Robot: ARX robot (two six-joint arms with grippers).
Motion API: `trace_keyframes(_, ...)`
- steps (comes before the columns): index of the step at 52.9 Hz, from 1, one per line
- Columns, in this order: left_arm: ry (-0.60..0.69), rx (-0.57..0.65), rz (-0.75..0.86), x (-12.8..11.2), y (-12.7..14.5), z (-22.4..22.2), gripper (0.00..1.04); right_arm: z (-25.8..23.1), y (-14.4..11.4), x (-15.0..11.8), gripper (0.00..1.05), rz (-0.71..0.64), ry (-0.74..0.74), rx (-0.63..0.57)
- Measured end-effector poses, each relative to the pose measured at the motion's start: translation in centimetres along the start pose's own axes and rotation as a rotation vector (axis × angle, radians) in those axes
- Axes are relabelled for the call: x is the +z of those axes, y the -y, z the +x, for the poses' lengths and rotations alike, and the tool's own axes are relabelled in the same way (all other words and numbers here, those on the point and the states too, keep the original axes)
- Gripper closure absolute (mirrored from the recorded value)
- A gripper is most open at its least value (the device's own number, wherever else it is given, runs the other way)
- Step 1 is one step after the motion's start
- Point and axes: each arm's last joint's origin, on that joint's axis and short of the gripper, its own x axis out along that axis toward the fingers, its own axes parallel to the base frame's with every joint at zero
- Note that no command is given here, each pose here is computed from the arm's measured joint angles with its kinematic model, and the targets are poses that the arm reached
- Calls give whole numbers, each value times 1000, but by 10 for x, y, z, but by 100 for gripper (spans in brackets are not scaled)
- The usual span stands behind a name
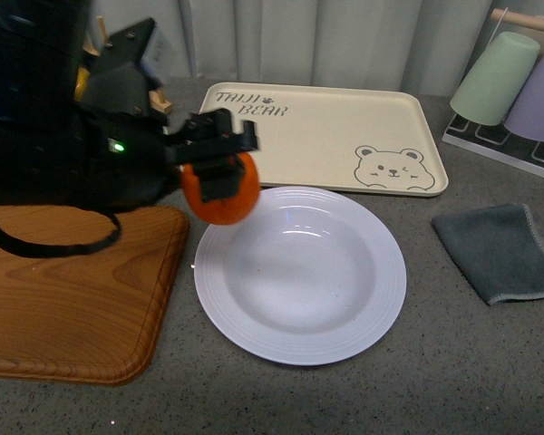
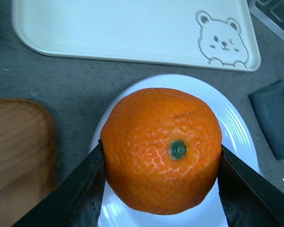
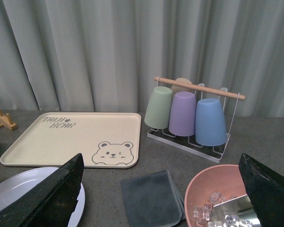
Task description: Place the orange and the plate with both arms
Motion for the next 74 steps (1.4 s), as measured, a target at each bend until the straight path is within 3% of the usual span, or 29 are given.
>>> trace_keyframes(8, -69, -32, 8, -25, 29, 22, 45, 0, 0, 0, 9, 0, 0, 0)
trace_keyframes(16, -122, -36, 11, -42, 39, 35, 45, 0, 0, 0, 9, 0, 0, -1)
trace_keyframes(32, -139, -58, -15, -53, 48, 43, 45, 0, 0, 0, 9, 0, 0, 0)
trace_keyframes(37, -143, -74, -15, -53, 50, 43, 26, 0, 0, 0, 9, 0, 0, 0)
trace_keyframes(46, -119, -85, -19, -46, 53, 38, 5, 0, 0, 0, 9, 0, 0, 0)
trace_keyframes(63, 59, -37, -53, -7, 48, -9, 6, 0, 0, 0, 9, 0, 0, -1)
trace_keyframes(74, 203, 130, -61, -2, 24, -61, 6, 0, 0, 0, 9, 0, 0, 0)
